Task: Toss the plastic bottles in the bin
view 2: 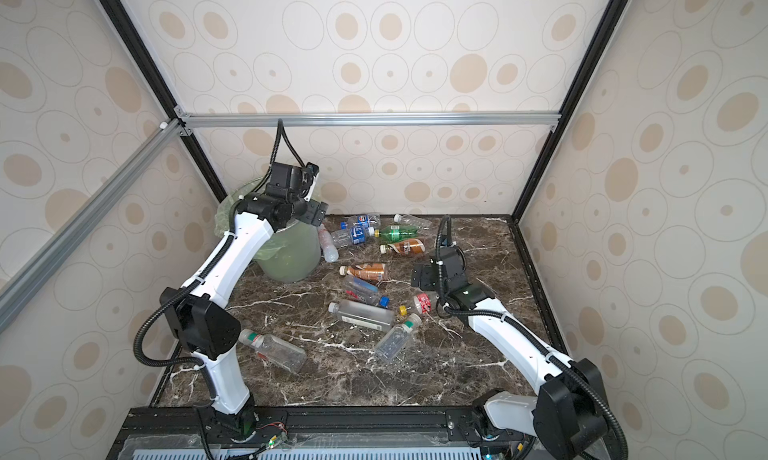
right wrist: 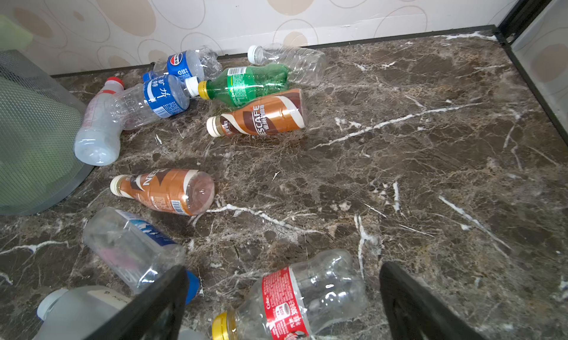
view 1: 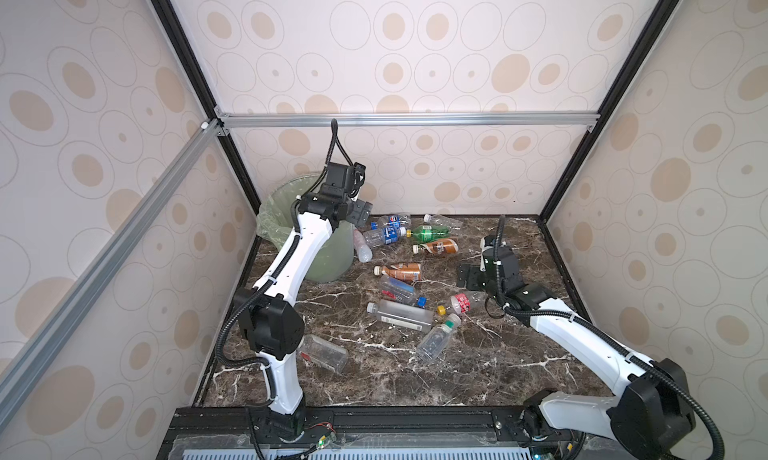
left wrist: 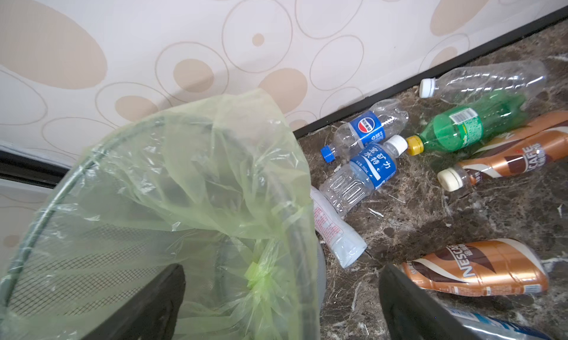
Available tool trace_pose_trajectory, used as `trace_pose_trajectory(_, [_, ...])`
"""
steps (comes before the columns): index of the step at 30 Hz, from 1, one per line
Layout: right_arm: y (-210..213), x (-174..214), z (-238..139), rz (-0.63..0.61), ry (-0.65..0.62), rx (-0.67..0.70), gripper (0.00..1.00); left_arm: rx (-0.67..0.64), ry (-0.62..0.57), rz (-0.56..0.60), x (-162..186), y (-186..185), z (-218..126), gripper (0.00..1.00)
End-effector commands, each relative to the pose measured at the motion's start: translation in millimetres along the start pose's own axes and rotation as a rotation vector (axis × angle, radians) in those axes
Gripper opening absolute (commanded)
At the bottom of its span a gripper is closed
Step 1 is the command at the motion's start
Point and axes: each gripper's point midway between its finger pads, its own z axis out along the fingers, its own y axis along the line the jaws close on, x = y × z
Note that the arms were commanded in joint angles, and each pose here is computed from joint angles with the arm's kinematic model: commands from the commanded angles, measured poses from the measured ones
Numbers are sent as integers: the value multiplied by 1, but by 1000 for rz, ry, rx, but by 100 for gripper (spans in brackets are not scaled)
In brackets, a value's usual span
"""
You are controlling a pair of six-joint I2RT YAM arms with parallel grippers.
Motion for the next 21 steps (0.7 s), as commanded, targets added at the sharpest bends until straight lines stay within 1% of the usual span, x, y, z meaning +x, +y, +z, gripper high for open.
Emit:
trace_pose_trajectory(1, [11, 1, -1, -39, 4, -28, 100, -19, -82, -25, -22, 9, -27, 99])
trace_pose_trajectory(6, [26, -2, -3, -88, -3, -59, 100, -79, -150, -66, -34, 25, -48, 99])
trace_pose_trajectory(7, [30, -3, -4, -100, -4, -69, 100, -106, -157, -85, -34, 29, -50, 99])
trace_pose_trajectory(9, [42, -4, -5, -133, -4, -102, 100, -188, -176, -163, -35, 46, -57, 99])
trace_pose_trajectory(10, [48, -3, -5, -151, -1, -122, 100, -205, -178, -175, -35, 49, -61, 99])
trace_pose_trajectory(15, [93, 4, -6, -276, 20, -215, 100, -165, -204, -268, -29, 47, -78, 99])
trace_pose_trajectory(18, [126, 12, -7, -347, 27, -281, 100, -137, -243, -283, -23, 47, -92, 99])
trace_pose_trajectory(19, [135, 15, -7, -363, 30, -299, 100, -125, -261, -305, -21, 50, -98, 99])
trace_pose_trajectory(21, [156, 22, -7, -396, 38, -341, 100, -95, -284, -385, -15, 61, -107, 99])
